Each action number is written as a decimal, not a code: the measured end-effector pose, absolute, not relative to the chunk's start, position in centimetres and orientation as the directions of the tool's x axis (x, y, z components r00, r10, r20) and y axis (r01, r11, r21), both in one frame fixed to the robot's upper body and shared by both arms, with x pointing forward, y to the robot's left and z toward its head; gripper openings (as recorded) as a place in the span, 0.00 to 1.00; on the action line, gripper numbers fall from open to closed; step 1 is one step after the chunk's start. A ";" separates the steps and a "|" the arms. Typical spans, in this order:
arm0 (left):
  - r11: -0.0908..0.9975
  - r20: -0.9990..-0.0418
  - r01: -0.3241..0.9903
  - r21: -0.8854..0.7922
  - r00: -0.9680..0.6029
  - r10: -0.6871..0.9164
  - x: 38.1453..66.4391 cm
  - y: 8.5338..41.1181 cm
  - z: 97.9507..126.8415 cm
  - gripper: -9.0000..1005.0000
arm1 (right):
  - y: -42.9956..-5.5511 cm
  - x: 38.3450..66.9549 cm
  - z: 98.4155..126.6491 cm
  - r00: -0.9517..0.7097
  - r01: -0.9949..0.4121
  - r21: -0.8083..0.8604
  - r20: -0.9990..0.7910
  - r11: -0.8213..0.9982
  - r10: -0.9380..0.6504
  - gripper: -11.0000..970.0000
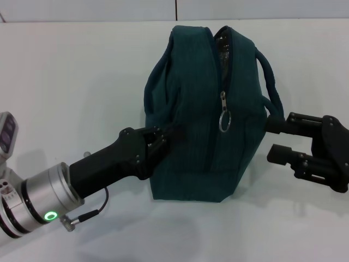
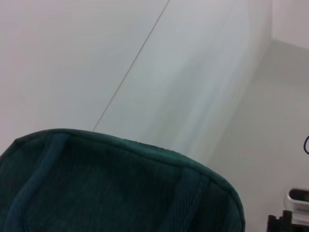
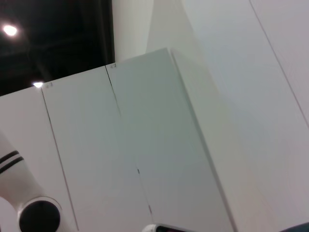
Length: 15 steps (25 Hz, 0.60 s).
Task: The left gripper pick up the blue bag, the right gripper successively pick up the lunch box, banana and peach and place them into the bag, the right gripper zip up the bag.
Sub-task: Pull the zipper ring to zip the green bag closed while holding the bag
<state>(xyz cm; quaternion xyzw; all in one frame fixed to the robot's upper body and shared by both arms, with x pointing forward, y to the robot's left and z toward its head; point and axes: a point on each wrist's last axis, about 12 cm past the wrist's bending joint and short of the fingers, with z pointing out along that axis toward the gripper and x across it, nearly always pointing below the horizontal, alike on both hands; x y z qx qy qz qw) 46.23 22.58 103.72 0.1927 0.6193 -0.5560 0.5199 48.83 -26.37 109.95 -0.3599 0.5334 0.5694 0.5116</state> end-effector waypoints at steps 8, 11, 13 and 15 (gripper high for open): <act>0.306 -0.857 0.816 -0.491 -0.388 -0.340 46.2 22.6 103.7 0.06 | -26.7 48.8 109.6 -0.196 -0.963 0.227 -0.959 0.142 0.207 0.72; 0.306 -0.857 0.816 -0.491 -0.388 -0.340 46.2 22.6 103.7 0.06 | -26.8 48.9 109.6 -0.198 -0.962 0.230 -0.958 0.146 0.206 0.83; 0.307 -0.857 0.815 -0.491 -0.387 -0.341 46.2 22.6 103.7 0.06 | -26.8 48.9 109.5 -0.204 -0.959 0.237 -0.958 0.155 0.203 0.86; 0.307 -0.857 0.816 -0.490 -0.386 -0.342 46.3 22.6 103.7 0.06 | -26.9 49.0 109.4 -0.210 -0.956 0.244 -0.957 0.165 0.199 0.89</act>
